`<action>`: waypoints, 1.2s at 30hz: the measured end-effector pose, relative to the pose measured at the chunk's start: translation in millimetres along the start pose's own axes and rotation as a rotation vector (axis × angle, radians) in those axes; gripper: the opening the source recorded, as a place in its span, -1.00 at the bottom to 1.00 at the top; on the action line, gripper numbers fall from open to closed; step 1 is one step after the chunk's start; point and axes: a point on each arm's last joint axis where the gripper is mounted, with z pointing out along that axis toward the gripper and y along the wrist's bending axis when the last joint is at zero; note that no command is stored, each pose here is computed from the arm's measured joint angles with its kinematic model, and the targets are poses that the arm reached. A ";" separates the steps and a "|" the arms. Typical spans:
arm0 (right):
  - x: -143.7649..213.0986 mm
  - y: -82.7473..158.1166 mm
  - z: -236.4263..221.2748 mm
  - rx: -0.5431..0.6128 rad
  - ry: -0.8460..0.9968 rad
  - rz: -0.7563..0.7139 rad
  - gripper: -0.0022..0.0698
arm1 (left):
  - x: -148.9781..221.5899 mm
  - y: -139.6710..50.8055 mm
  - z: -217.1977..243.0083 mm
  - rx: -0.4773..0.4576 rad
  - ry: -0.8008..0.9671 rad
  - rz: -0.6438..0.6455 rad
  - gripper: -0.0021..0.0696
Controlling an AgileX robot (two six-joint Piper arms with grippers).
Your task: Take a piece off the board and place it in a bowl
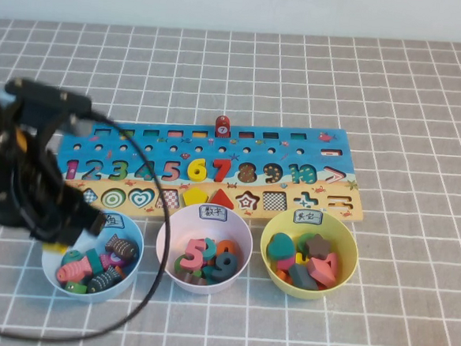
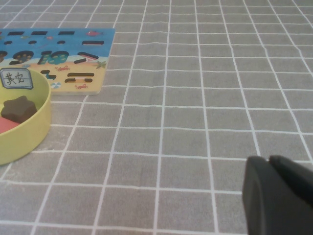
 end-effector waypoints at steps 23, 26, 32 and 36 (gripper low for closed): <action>0.0 0.0 0.0 0.000 0.000 0.000 -0.99 | 27.2 -2.0 64.9 0.014 -0.155 0.155 -0.36; 0.0 0.0 0.0 0.000 0.000 0.000 -0.99 | 30.6 -2.6 69.1 0.022 -0.155 0.147 -0.36; 0.0 0.0 0.0 0.000 0.000 0.000 -0.99 | 27.4 -2.7 70.8 0.020 -0.214 0.144 -0.36; 0.0 0.0 0.0 0.000 0.000 0.000 -0.99 | 25.4 -2.9 74.4 0.019 -0.252 0.141 -0.36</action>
